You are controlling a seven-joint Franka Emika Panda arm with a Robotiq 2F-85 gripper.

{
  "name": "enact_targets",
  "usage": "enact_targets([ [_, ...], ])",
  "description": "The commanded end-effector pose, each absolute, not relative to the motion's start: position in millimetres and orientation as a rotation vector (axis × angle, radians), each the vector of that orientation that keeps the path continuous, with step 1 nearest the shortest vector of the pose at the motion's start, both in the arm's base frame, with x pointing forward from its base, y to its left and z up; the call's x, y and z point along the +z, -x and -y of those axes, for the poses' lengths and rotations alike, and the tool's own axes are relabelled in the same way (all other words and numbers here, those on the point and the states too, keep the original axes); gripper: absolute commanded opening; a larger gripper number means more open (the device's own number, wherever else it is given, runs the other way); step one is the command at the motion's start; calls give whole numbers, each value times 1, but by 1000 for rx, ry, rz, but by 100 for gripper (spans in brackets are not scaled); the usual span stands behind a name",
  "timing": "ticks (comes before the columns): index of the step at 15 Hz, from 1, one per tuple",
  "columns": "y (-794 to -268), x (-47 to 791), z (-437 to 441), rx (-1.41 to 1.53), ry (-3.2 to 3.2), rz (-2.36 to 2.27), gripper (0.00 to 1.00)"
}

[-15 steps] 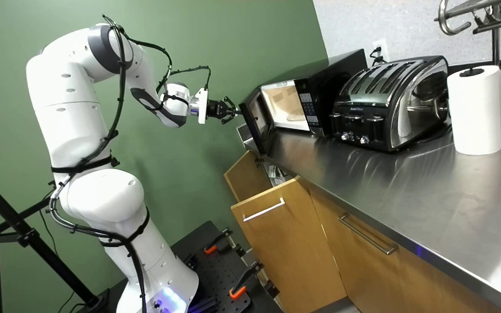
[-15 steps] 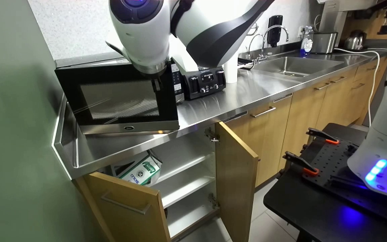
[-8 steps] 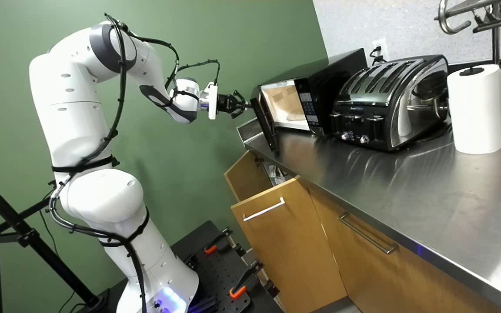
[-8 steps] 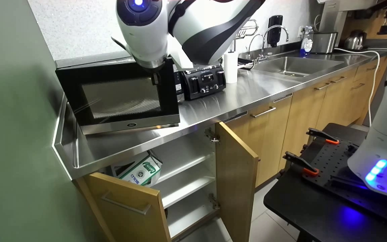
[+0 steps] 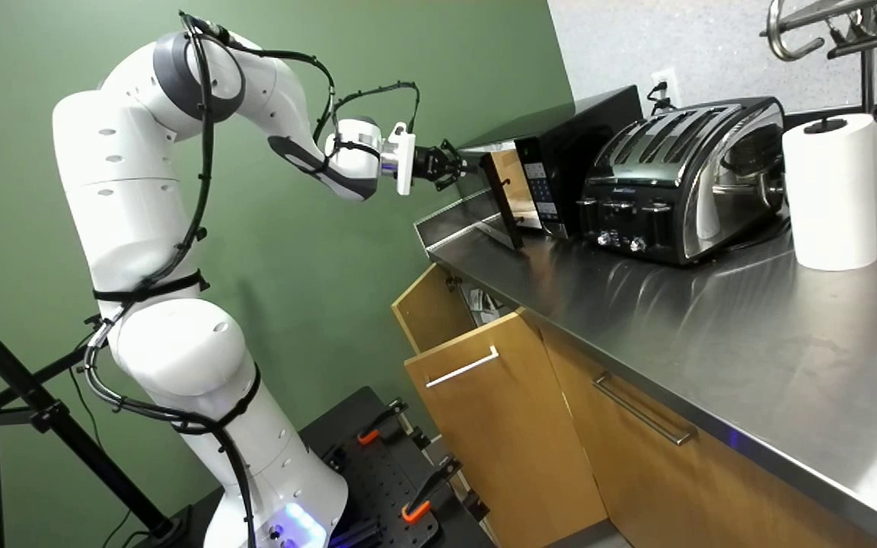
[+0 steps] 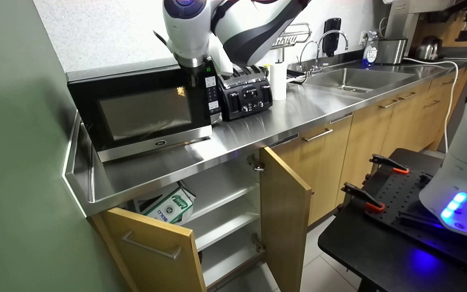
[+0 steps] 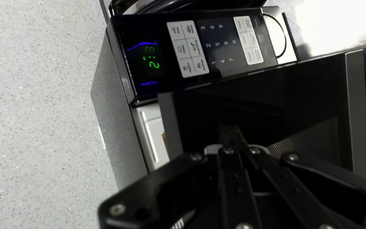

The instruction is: Close the microwave

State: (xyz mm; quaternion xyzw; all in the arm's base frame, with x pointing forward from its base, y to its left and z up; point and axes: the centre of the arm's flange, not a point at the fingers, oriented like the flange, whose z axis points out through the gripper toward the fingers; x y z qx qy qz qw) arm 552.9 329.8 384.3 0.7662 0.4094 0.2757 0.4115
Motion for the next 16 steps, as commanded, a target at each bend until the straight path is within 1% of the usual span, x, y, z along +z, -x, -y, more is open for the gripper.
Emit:
enact_targets([
  [1,-575,379,-306,755,-1965,-1001,0],
  [9,-612,398,-260,977,-2016,-809,0],
  [13,-614,395,-259,1012,-2105,-779,0],
  [14,-601,394,-267,963,-2073,-782,0],
  [16,-600,393,-268,964,-2075,-781,1],
])
